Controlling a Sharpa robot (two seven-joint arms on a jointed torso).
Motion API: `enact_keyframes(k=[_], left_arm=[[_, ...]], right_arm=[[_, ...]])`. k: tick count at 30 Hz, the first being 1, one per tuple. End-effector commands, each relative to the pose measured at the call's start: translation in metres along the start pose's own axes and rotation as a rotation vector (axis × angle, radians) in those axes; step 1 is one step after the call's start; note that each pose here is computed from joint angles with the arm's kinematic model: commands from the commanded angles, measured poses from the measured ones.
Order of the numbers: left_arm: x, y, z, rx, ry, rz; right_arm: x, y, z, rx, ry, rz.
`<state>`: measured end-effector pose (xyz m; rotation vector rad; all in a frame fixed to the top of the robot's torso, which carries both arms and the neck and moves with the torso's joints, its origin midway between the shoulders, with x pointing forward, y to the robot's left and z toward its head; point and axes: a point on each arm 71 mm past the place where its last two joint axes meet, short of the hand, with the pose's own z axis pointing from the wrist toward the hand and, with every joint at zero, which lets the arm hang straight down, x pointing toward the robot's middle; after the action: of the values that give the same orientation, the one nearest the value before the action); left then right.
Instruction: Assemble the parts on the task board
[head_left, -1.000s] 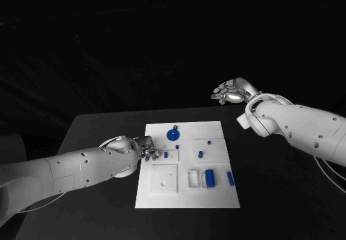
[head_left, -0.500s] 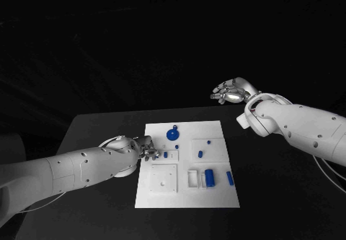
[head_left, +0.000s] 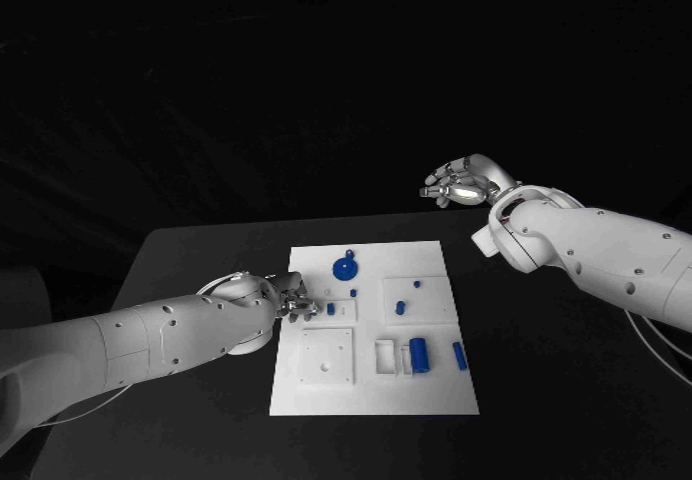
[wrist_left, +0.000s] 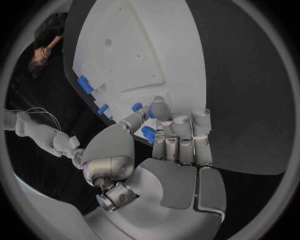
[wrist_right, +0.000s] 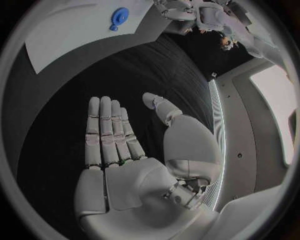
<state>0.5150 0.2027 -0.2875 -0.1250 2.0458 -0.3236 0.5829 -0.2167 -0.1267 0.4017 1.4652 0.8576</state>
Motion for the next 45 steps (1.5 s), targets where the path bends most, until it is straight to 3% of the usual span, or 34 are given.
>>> enact_keyframes(k=[1,34,45], left_arm=[[0.0036,-0.0024,-0.0001,0.006,0.027,-0.001],[0.0014,0.0024,0.0012,-0.012,0.012,-0.012],[-0.0008,0.0048,0.0016,-0.015,-0.019,-0.03]], right_arm=[[0.0015,0.001,-0.0001,-0.007,0.014,0.003],[0.0017,0.0001,-0.0004,-0.005,0.014,0.003],[0.0024,-0.0007,-0.0006,-0.004,0.016,0.003]])
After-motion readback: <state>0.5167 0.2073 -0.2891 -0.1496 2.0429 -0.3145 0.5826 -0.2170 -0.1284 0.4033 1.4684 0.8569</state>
